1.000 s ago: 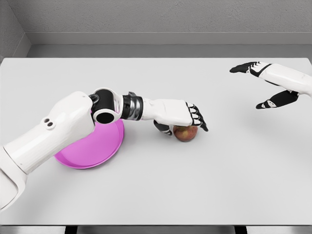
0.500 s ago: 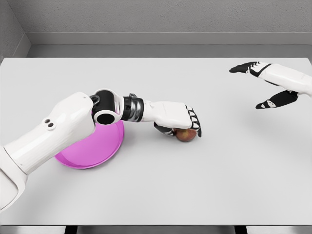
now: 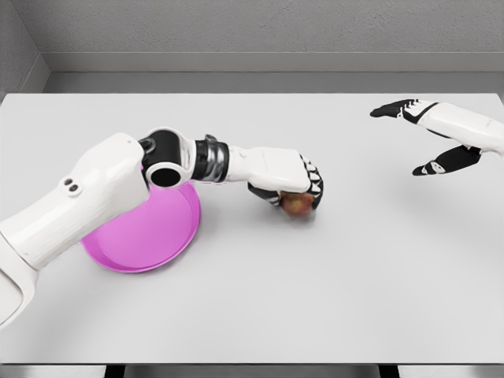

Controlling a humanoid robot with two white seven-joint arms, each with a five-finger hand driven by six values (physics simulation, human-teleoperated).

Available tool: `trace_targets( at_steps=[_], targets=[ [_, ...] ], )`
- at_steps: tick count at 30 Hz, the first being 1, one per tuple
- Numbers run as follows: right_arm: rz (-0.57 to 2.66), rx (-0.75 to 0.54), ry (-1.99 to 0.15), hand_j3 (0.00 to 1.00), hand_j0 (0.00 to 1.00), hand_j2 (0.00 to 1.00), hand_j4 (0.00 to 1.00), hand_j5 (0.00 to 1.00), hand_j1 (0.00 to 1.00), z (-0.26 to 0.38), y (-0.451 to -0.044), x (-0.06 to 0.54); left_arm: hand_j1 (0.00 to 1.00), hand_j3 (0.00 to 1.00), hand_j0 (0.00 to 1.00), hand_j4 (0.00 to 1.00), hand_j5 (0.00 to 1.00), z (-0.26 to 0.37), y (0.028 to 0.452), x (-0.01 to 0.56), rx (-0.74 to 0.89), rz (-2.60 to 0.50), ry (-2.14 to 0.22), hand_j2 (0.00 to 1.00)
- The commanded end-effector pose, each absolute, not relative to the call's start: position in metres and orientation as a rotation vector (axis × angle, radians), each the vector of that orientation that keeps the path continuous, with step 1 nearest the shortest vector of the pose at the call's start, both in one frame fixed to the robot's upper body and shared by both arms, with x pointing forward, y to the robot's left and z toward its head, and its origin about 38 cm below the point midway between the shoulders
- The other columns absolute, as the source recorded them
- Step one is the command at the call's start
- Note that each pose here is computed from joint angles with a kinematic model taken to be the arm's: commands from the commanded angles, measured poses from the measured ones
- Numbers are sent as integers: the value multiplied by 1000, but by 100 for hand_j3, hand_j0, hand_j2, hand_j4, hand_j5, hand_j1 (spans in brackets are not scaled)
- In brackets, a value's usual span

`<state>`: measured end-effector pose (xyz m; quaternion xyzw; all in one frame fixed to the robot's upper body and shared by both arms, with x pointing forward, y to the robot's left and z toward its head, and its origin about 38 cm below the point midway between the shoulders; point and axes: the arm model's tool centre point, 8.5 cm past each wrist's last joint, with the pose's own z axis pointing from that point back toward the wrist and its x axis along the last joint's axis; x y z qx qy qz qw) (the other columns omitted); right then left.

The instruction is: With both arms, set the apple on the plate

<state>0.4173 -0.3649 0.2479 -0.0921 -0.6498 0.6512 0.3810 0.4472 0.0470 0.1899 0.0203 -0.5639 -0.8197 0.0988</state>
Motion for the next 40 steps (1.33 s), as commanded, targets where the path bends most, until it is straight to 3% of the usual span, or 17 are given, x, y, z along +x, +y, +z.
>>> trace_targets(
  at_steps=[1, 5, 12, 17, 21, 23, 25, 27, 29, 31, 40],
  targets=[
    [1654, -230, -1660, 100, 100, 100, 100, 100, 100, 248, -365, 417, 54, 54, 54, 54, 54, 194, 62, 452, 40, -2362, -1675, 54],
    [1653, -230, -1659, 100, 100, 100, 100, 100, 100, 247, -366, 417, 54, 54, 54, 54, 54, 228, 136, 452, 122, -2279, -1698, 54],
    [1650, -233, -1659, 100, 100, 100, 100, 100, 100, 248, -367, 418, 54, 54, 54, 54, 54, 242, 269, 450, 298, -2148, -1518, 54],
    [1650, -233, -1659, 100, 100, 100, 100, 100, 100, 248, -367, 418, 54, 54, 54, 54, 54, 240, 295, 445, 330, -2140, -1452, 54],
    [1650, -232, -1658, 100, 100, 100, 100, 100, 100, 247, -367, 418, 54, 54, 54, 54, 54, 237, 285, 436, 297, -2166, -1471, 54],
    [1650, -233, -1659, 100, 100, 100, 100, 100, 100, 248, -367, 418, 61, 61, 61, 61, 61, 238, 282, 435, 291, -2168, -1481, 61],
    [1649, -232, -1657, 100, 100, 100, 100, 100, 100, 247, -367, 418, 99, 99, 99, 99, 99, 242, 272, 436, 248, -2136, -1534, 99],
    [1649, -232, -1657, 100, 100, 100, 100, 100, 100, 247, -367, 418, 100, 100, 100, 100, 100, 251, 233, 443, 204, -2149, -1634, 100],
    [1650, -231, -1656, 100, 100, 100, 100, 100, 100, 246, -367, 418, 100, 100, 100, 100, 100, 245, 159, 446, 57, -2140, -1781, 100],
    [1650, -230, -1653, 100, 100, 100, 100, 100, 100, 246, -367, 417, 100, 100, 100, 100, 100, 241, 138, 447, 11, -2125, -1813, 100],
    [1651, -232, -1655, 100, 100, 100, 100, 100, 100, 246, -367, 418, 100, 100, 100, 100, 100, 234, 124, 448, -28, -2108, -1821, 100]
  ],
)
